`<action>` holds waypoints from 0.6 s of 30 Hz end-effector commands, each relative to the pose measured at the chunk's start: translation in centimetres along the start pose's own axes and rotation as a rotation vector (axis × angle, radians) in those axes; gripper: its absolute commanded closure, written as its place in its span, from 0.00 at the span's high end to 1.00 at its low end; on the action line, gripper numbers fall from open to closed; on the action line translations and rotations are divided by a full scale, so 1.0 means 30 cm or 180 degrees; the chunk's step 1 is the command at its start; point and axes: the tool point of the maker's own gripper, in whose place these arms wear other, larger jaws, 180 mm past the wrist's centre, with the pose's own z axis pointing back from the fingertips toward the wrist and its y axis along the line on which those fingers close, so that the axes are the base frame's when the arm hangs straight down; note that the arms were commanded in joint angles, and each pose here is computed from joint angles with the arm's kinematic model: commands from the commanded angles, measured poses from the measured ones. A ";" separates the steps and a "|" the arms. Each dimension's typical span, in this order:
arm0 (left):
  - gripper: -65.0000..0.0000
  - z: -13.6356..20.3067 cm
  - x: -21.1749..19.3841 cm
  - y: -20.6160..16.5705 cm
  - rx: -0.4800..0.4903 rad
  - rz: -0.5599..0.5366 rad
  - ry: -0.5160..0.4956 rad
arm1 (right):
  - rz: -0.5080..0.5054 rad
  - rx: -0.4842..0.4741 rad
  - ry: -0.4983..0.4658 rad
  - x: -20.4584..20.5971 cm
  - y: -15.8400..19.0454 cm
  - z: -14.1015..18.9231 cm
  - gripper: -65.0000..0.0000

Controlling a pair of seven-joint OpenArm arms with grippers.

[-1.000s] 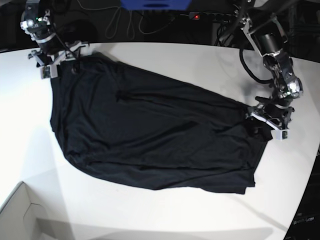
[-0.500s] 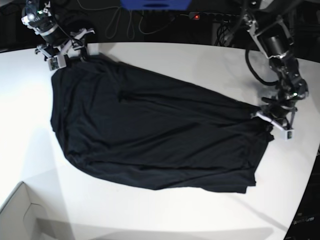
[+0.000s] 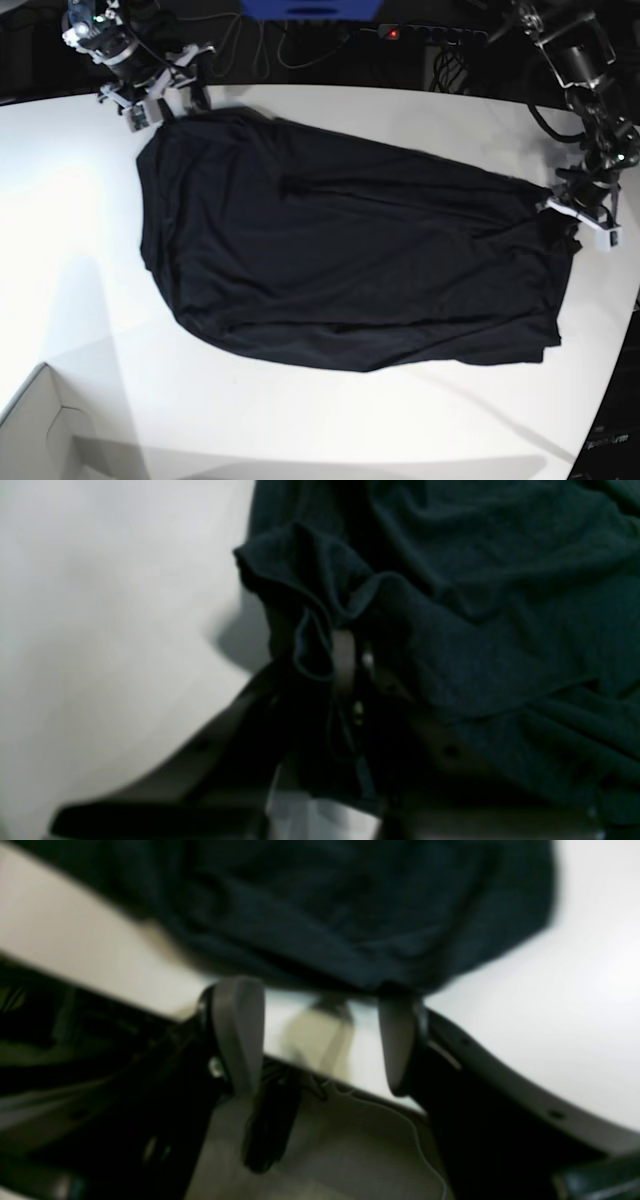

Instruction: Layout the t-shirt on the table in an organized manner, then fold the t-shirt properly

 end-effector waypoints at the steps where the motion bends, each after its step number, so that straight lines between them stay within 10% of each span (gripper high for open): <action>1: 0.00 0.016 0.028 0.027 0.0045 -0.0083 -0.0028 | 0.0070 0.0090 -0.0208 0.051 0.022 0.014 0.57; 18: 0.00 0.042 0.022 0.077 0.0161 -0.0003 -0.0057 | 0.0133 0.0305 -0.0550 0.114 0.048 -0.067 0.56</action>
